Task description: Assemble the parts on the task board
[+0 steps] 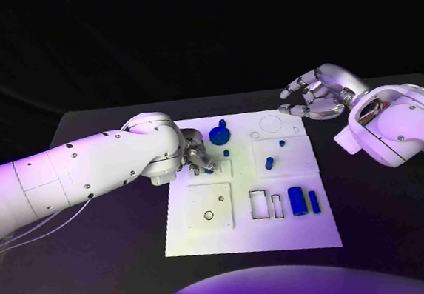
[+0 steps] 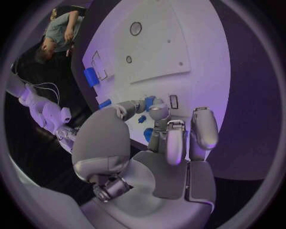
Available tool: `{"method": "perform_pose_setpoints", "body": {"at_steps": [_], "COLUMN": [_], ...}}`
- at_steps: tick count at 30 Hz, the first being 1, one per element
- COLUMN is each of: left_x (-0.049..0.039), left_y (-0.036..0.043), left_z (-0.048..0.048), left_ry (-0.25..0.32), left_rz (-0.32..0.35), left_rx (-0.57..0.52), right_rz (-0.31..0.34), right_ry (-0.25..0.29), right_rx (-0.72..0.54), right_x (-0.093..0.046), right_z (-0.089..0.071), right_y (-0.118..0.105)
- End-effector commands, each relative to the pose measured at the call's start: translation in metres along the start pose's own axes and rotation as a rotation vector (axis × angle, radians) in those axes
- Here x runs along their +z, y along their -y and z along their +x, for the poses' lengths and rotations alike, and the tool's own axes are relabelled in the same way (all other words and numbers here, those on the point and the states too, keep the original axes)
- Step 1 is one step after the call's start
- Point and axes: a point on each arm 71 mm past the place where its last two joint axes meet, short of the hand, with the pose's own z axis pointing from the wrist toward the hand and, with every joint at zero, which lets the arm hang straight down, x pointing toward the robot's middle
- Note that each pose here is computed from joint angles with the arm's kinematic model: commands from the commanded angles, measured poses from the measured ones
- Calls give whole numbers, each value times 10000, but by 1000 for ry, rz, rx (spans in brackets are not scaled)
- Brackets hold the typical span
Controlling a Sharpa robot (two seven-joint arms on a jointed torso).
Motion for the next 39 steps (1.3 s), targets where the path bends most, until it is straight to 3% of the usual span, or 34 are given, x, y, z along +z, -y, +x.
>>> {"method": "perform_pose_setpoints", "body": {"at_steps": [1,39], "left_x": [8,63], "left_y": [25,34], "left_z": [23,12], "left_ry": [-23,-40], "left_rz": [1,-19], "left_rx": [10,20], "right_rz": [-7,-6], "right_ry": [-13,-14], "right_rx": [-8,-3], "right_x": [0,-7], "right_z": [13,8], "right_y": [-5,1]}}
